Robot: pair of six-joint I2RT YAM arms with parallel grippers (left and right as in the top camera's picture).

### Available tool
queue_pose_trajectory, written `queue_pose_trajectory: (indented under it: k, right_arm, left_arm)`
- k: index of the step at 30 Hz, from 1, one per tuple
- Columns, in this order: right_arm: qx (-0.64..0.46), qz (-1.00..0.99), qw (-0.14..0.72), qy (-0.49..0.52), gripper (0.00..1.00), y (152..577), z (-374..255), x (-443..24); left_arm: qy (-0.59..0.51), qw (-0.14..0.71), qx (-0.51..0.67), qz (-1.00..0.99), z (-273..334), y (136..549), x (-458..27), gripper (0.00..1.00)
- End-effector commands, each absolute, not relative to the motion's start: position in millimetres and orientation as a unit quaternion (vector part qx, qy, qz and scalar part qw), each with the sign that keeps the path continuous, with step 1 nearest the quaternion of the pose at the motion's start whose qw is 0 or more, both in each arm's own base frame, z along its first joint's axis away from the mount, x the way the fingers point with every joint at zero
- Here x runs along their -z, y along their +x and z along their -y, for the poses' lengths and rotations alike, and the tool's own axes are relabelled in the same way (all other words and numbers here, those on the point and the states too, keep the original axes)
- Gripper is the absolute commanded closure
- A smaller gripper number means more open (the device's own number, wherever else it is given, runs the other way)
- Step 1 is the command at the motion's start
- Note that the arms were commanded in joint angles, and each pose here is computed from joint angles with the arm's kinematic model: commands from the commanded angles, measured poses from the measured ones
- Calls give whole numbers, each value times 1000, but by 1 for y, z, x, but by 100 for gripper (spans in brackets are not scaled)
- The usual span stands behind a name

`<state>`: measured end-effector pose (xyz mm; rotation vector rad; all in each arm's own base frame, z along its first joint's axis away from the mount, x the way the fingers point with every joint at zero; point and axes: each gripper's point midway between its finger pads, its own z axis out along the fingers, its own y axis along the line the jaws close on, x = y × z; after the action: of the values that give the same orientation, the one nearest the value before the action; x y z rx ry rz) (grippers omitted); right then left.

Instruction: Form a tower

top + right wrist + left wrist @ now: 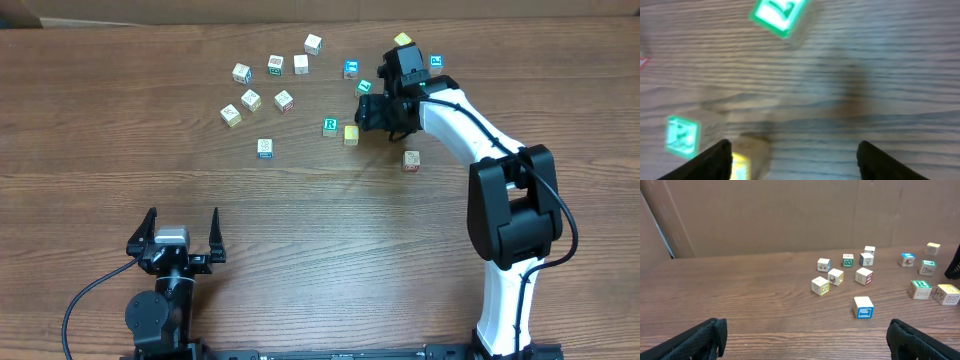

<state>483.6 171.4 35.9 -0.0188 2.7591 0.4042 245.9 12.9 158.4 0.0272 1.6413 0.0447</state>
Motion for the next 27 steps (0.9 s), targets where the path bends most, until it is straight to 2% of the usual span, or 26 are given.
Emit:
queue_pose_trajectory:
  k: [1,10,14,17,22,27]
  right_arm:
    - [-188,-968,164,-29,25,473,-199,-43]
    - [-107,-977,180,-38,22,471,-195,-36]
    - [-101,-979,179,-14,21,482,-173,-55]
    - [-81,-988,131,17,17,471,-139,-65]
    - [-54,-996,45,60,16,437,-94,-56]
    - [-41,-997,-11,67,16,410,-81,-51]
  left_arm:
    - [10,683,-15,-731,-12,246,-158,0]
    - [10,683,-15,-731,-12,246,-158,0]
    - [10,683,-15,-731,-12,246,-158,0]
    - [10,683,-15,-731,-12,246,-158,1]
    - [10,683,-15,-731,-12,246,-158,0]
    - [10,683,-15,-731,-12,246,-158,1]
